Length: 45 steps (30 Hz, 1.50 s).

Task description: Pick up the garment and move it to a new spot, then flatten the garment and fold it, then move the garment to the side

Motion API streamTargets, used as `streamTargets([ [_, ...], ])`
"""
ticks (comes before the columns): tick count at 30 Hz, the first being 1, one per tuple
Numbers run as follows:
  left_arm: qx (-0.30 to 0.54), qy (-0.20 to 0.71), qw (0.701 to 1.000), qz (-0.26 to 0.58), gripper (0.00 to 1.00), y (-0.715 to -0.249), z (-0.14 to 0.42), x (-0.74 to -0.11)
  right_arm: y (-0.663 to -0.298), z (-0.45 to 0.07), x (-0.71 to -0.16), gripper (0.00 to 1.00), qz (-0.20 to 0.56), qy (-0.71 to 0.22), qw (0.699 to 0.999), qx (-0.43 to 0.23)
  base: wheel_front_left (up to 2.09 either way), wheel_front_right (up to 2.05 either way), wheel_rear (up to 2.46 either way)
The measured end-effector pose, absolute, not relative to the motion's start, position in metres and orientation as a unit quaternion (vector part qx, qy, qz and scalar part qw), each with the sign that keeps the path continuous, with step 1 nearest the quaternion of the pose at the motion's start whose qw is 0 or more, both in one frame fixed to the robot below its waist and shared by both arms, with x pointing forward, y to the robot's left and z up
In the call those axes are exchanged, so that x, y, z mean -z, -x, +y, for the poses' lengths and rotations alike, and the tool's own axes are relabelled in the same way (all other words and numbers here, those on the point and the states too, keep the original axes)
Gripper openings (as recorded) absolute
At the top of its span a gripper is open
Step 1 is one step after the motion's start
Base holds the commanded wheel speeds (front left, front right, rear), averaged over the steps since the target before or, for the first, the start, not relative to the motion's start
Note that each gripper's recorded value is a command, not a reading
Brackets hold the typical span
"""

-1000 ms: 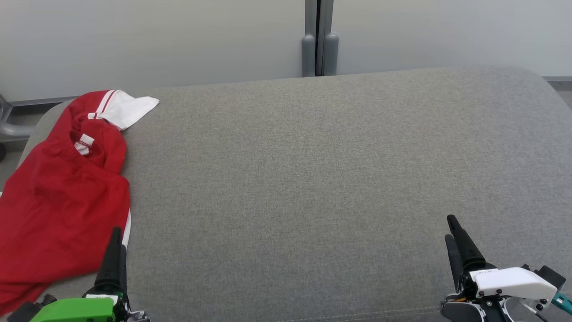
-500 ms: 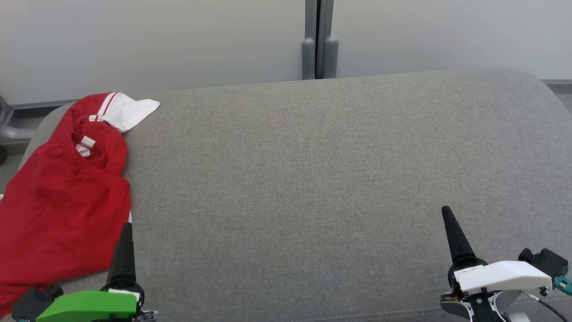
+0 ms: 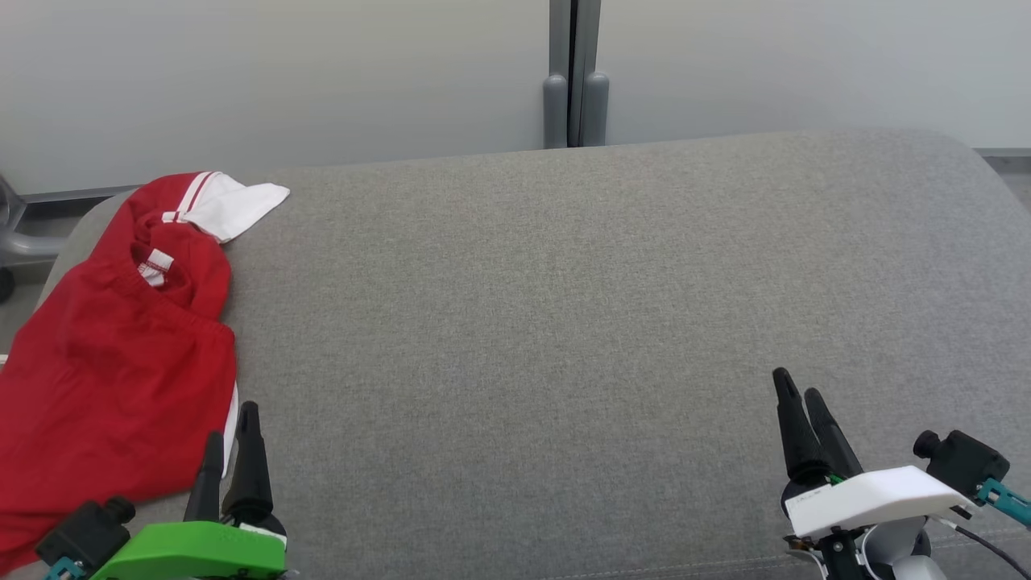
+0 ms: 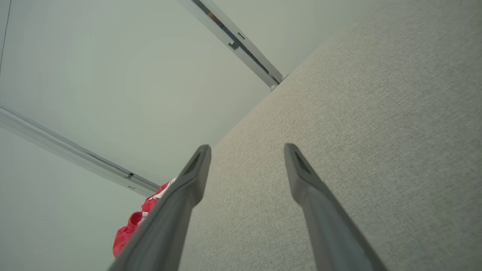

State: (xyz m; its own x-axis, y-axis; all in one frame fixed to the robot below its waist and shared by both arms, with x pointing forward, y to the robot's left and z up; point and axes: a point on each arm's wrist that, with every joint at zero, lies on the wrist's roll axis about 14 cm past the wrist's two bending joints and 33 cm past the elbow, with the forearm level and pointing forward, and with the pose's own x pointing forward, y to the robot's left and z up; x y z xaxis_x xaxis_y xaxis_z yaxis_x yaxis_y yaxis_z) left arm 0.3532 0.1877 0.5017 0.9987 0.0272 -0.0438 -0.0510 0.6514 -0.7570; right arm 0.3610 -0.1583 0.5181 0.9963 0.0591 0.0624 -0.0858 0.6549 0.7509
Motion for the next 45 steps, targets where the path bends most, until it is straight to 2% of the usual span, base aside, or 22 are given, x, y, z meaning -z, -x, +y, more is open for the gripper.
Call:
streamTargets([
  [16, -0.03, 0.295, 0.954, 0.029, 1.0, -0.347, 0.189, -0.488, -0.359, -0.147, -0.52, 1.0, -0.024, -0.303, 0.951, -0.061, 0.0, 0.0, 0.0],
  [45, -0.001, 0.157, 0.987, 0.027, 1.0, -0.342, 0.174, -0.488, -0.358, -0.135, -0.527, 1.0, -0.05, -0.15, 0.983, -0.089, 0.0, 0.0, 0.0],
])
